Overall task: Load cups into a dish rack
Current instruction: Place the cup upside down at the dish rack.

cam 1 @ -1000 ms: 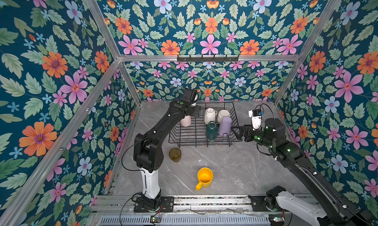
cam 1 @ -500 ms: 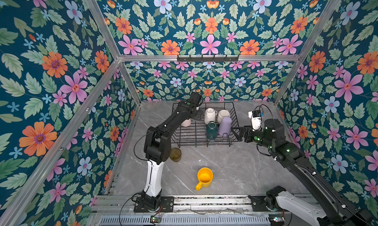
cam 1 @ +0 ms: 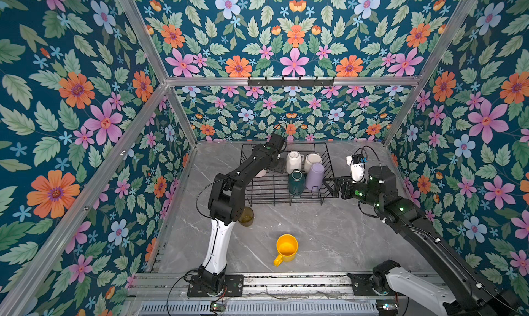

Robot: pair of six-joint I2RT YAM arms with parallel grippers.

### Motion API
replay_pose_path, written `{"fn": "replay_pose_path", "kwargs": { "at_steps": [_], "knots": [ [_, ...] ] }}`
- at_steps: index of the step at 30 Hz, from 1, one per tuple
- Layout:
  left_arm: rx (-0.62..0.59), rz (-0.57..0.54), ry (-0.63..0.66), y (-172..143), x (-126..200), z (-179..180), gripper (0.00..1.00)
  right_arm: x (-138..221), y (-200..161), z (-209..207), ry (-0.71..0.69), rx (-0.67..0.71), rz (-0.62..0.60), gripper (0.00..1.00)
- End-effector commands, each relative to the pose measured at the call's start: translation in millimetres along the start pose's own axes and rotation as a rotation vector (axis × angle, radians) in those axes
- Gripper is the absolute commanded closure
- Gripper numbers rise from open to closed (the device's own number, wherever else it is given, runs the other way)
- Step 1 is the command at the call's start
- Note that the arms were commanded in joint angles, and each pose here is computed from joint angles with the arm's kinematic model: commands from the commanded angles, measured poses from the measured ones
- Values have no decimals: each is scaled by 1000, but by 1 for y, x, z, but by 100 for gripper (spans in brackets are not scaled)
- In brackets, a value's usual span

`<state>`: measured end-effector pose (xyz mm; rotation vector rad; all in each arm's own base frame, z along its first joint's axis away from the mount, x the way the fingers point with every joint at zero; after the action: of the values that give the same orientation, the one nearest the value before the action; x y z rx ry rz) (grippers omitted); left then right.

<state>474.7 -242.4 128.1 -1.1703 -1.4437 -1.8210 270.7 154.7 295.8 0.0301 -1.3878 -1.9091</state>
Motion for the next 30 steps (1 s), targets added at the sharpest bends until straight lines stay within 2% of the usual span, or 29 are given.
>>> {"fn": "replay_pose_path", "kwargs": {
  "at_steps": [1,6,10,14,24,30],
  "knots": [
    [1,-11,12,4,-3,1,87,-1,4,3,16,6,-16,1],
    [-3,9,15,1,-12,0,72,-1,3,3,17,2,-14,1],
    [-1,17,21,-1,-15,1,47,-1,3,2,15,0,-12,1],
    [2,6,26,1,-13,2,29,-1,3,3,15,0,-13,1],
    [18,-34,-9,9,1,-1,7,2,4,3,13,2,-15,1],
    [37,-83,-33,17,17,-2,2,5,4,3,3,18,-5,2]
  ]
}}
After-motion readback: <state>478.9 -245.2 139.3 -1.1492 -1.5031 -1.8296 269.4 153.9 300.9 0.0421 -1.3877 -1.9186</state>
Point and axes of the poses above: each gripper's point midway between its finger pads, its own x axis back along the fingers, its own z axis along the line the jaws close on, y = z × x, the point moved 3 cm from there along x, back along the fingers, and after that the axes turned 3 degrees about x, right-handed, at the moved point
